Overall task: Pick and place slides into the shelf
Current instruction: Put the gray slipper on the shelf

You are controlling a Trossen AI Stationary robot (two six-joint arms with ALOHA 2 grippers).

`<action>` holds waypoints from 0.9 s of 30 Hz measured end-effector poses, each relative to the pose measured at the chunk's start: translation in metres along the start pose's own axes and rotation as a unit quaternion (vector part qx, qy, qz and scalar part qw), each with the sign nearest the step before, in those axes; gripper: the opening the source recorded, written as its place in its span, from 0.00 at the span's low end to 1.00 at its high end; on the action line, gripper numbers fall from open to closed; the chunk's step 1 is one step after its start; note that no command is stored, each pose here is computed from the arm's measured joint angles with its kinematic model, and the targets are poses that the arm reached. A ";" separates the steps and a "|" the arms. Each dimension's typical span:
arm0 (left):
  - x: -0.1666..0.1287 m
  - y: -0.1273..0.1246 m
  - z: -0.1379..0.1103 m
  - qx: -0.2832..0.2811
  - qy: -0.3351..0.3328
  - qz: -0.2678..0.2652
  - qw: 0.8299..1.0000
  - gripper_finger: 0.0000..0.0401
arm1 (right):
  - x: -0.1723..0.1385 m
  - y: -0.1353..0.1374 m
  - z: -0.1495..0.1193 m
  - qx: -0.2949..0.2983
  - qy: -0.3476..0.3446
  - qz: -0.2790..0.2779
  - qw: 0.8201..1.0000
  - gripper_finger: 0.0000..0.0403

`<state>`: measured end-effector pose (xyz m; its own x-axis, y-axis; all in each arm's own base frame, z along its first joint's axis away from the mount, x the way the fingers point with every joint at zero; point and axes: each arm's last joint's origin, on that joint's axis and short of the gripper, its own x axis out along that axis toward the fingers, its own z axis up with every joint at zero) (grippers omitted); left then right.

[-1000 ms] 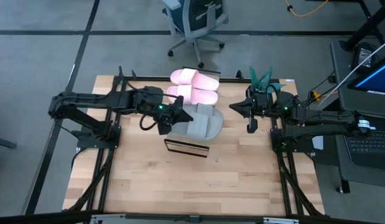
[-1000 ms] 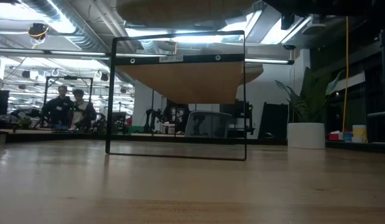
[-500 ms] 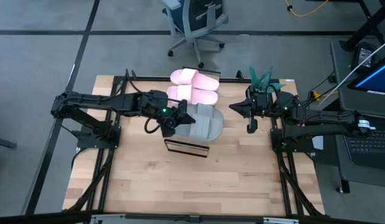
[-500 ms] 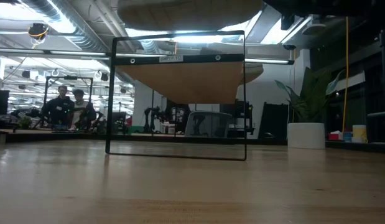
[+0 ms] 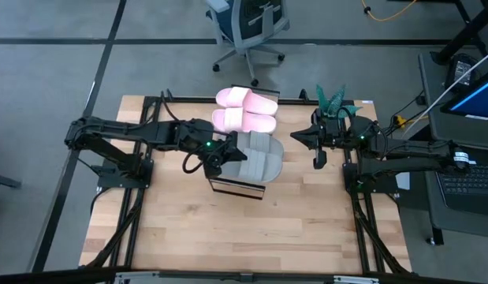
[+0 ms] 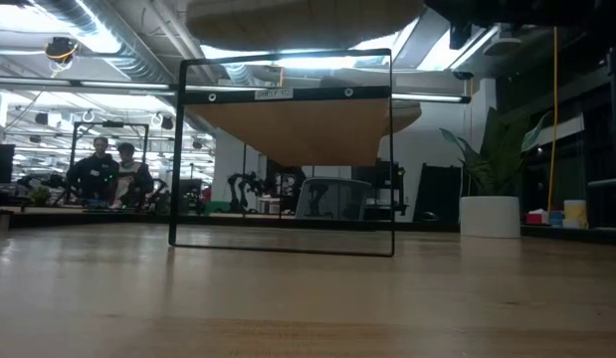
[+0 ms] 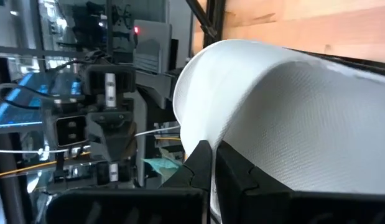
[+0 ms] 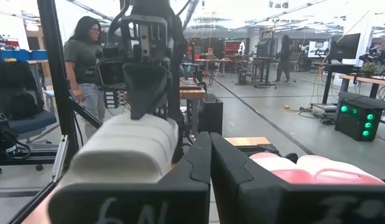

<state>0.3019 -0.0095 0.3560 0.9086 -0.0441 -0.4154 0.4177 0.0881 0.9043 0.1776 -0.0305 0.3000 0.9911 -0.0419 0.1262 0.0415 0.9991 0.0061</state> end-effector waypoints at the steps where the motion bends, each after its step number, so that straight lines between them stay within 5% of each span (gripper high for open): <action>1: 0.002 -0.001 0.000 0.000 0.001 -0.003 1.000 0.00 | 0.000 0.000 0.000 0.000 0.000 0.000 1.000 0.01; 27: 0.030 -0.023 -0.005 0.022 0.029 -0.016 0.999 0.00 | 0.000 0.000 0.000 0.011 0.000 0.004 1.000 0.01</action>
<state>0.3193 -0.0083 0.3228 0.8937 0.0108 -0.4486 0.4478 0.0428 0.8931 0.1777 -0.0302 0.3000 0.9915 -0.0332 0.1256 0.0300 0.9992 0.0273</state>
